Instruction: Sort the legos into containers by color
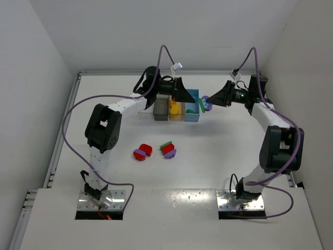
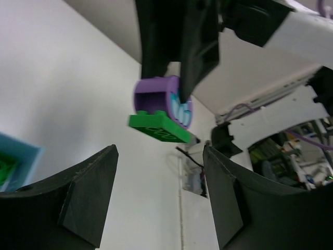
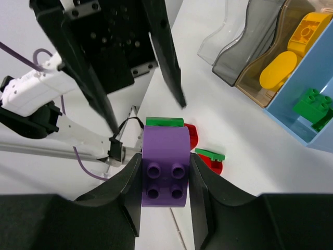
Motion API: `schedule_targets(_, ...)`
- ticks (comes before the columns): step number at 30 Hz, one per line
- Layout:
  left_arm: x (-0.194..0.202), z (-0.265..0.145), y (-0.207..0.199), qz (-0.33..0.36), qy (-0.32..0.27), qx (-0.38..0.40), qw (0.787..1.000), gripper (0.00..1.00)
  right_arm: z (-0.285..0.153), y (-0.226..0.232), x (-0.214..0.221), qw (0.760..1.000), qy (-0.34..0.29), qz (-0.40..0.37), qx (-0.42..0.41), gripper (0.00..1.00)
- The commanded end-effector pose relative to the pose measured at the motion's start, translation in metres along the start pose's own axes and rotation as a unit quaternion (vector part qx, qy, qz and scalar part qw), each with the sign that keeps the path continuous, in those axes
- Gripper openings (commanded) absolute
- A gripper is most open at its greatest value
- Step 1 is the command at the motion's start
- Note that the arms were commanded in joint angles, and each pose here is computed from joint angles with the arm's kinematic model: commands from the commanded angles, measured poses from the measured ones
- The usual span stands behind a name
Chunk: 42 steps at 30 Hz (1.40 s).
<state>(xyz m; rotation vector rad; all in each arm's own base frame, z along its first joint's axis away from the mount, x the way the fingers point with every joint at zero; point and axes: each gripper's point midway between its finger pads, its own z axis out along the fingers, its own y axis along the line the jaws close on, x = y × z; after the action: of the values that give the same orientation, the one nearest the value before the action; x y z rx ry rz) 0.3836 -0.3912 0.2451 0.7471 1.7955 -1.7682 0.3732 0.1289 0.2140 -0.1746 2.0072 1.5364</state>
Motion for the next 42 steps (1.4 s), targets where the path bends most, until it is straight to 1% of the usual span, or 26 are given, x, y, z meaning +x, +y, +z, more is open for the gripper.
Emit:
schedule_targets(1, 0.003, 0.000, -0.055, 0.041, 0.019, 0.092, 0.995, 0.72, 0.005, 0.017, -0.013, 0.999, 0.003, -0.031, -0.032, 0.00)
schedule_targets(2, 0.008, 0.003, -0.059, 0.026, 0.023, 0.097, 0.995, 0.72, 0.005, 0.017, -0.013, 0.999, 0.003, -0.025, -0.032, 0.00)
schedule_targets(4, 0.009, 0.004, -0.058, 0.021, 0.024, 0.095, 0.995, 0.72, 0.005, 0.018, -0.012, 0.999, 0.006, -0.025, -0.036, 0.00)
schedule_targets(10, 0.008, 0.010, -0.052, 0.023, 0.013, 0.082, 0.996, 0.73, 0.012, 0.029, -0.006, 0.998, 0.018, -0.032, -0.049, 0.00)
schedule_targets(14, 0.011, 0.014, -0.049, 0.016, 0.020, 0.073, 0.997, 0.73, 0.015, 0.039, 0.001, 0.997, 0.028, -0.038, -0.059, 0.00)
schedule_targets(15, 0.009, 0.015, -0.048, 0.026, 0.017, 0.069, 0.997, 0.73, 0.015, 0.037, 0.003, 0.997, 0.029, -0.034, -0.058, 0.00)
schedule_targets(18, 0.012, 0.019, -0.046, 0.028, 0.021, 0.063, 0.997, 0.73, 0.018, 0.039, 0.005, 0.997, 0.032, -0.038, -0.062, 0.00)
schedule_targets(23, 0.021, 0.018, -0.033, 0.026, 0.034, 0.042, 0.998, 0.73, 0.021, 0.054, 0.002, 0.995, 0.035, -0.058, -0.071, 0.00)
schedule_targets(31, 0.027, 0.018, -0.021, 0.027, 0.042, 0.017, 0.999, 0.73, 0.021, 0.054, 0.002, 0.995, 0.035, -0.058, -0.071, 0.00)
schedule_targets(35, 0.026, 0.016, -0.025, 0.036, 0.042, 0.017, 0.998, 0.73, 0.021, 0.054, 0.002, 0.995, 0.035, -0.058, -0.071, 0.00)
schedule_targets(36, 0.025, 0.016, -0.026, 0.040, 0.040, 0.018, 0.998, 0.71, 0.021, 0.057, 0.001, 0.995, 0.034, -0.063, -0.072, 0.00)
schedule_targets(39, 0.024, 0.017, -0.032, 0.032, 0.031, 0.034, 0.998, 0.59, 0.021, 0.053, 0.006, 0.995, 0.036, -0.054, -0.070, 0.00)
schedule_targets(40, 0.021, 0.017, -0.037, 0.028, 0.020, 0.044, 0.998, 0.53, 0.021, 0.053, 0.006, 0.995, 0.036, -0.054, -0.070, 0.00)
schedule_targets(41, 0.020, 0.016, -0.041, 0.026, 0.017, 0.054, 0.998, 0.42, 0.021, 0.053, 0.006, 0.995, 0.036, -0.054, -0.070, 0.00)
schedule_targets(42, 0.018, 0.012, -0.043, 0.025, 0.014, 0.060, 0.998, 0.38, 0.021, 0.052, 0.005, 0.996, 0.033, -0.054, -0.066, 0.00)
